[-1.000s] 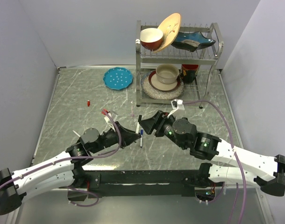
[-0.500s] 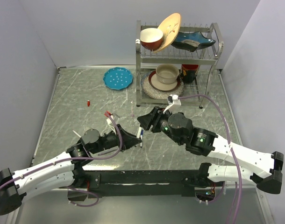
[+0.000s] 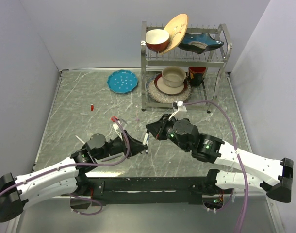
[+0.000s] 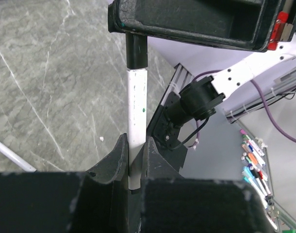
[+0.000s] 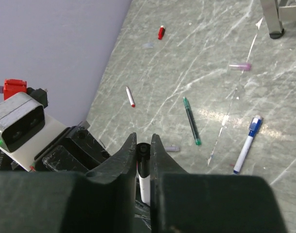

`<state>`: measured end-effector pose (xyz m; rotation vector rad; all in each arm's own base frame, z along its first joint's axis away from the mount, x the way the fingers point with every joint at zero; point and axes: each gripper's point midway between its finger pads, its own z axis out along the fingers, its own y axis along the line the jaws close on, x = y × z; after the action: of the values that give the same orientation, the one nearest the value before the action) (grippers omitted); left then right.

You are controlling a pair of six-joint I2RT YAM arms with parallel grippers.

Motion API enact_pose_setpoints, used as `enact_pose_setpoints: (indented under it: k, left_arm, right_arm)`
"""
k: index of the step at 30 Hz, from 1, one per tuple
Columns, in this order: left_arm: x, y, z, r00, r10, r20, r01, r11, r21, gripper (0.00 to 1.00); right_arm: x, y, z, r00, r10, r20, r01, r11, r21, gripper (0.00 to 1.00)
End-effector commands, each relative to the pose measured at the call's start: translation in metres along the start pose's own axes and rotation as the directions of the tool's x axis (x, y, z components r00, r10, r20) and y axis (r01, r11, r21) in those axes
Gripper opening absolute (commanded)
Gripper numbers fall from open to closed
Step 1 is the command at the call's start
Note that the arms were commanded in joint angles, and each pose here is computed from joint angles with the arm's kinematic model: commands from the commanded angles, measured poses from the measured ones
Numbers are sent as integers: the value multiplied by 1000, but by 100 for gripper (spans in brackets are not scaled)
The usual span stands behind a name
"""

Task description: Insert the pens into the pen caps

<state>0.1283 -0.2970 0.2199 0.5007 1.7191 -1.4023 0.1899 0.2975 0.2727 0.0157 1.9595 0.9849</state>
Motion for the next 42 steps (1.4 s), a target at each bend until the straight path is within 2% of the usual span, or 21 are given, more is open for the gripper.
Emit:
enact_pose_setpoints:
  k: [1, 8, 13, 18, 22, 26, 33, 35, 42]
  left_arm:
    - [-35, -11, 7, 993, 63, 102, -65, 998, 11, 1]
    - [-65, 1, 11, 967, 136, 215, -119, 989, -89, 1]
    - [-65, 4, 24, 969, 199, 145, -184, 977, -109, 1]
    - [-79, 3, 26, 957, 240, 159, -221, 966, -133, 1]
    - [-87, 4, 32, 958, 247, 146, -227, 964, -138, 1]
    - [-102, -1, 33, 953, 242, 180, -226, 968, -105, 1]
    - [-123, 23, 20, 949, 220, 227, -192, 972, -137, 1]
    - [-131, 20, 16, 941, 205, 269, -179, 977, -117, 1]
    - [-142, 18, 16, 940, 232, 252, -199, 969, -149, 1]
  right_arm:
    - [16, -2, -7, 999, 3, -51, -5, 999, -37, 1]
    - [40, -10, -7, 993, 58, -102, -65, 996, -62, 0]
    - [67, -10, -9, 983, 43, -180, -60, 994, -94, 0]
    - [84, -18, -9, 974, 6, -227, -28, 995, -92, 0]
    - [98, -17, -13, 967, 10, -253, -43, 991, -126, 0]
    - [110, -8, -18, 960, 8, -278, -62, 980, -187, 0]
    - [128, 2, -25, 946, 10, -325, -87, 971, -224, 0]
    - [134, -1, -24, 943, 16, -333, -93, 972, -216, 0]
    - [153, -5, -25, 921, -28, -390, -41, 985, -167, 0]
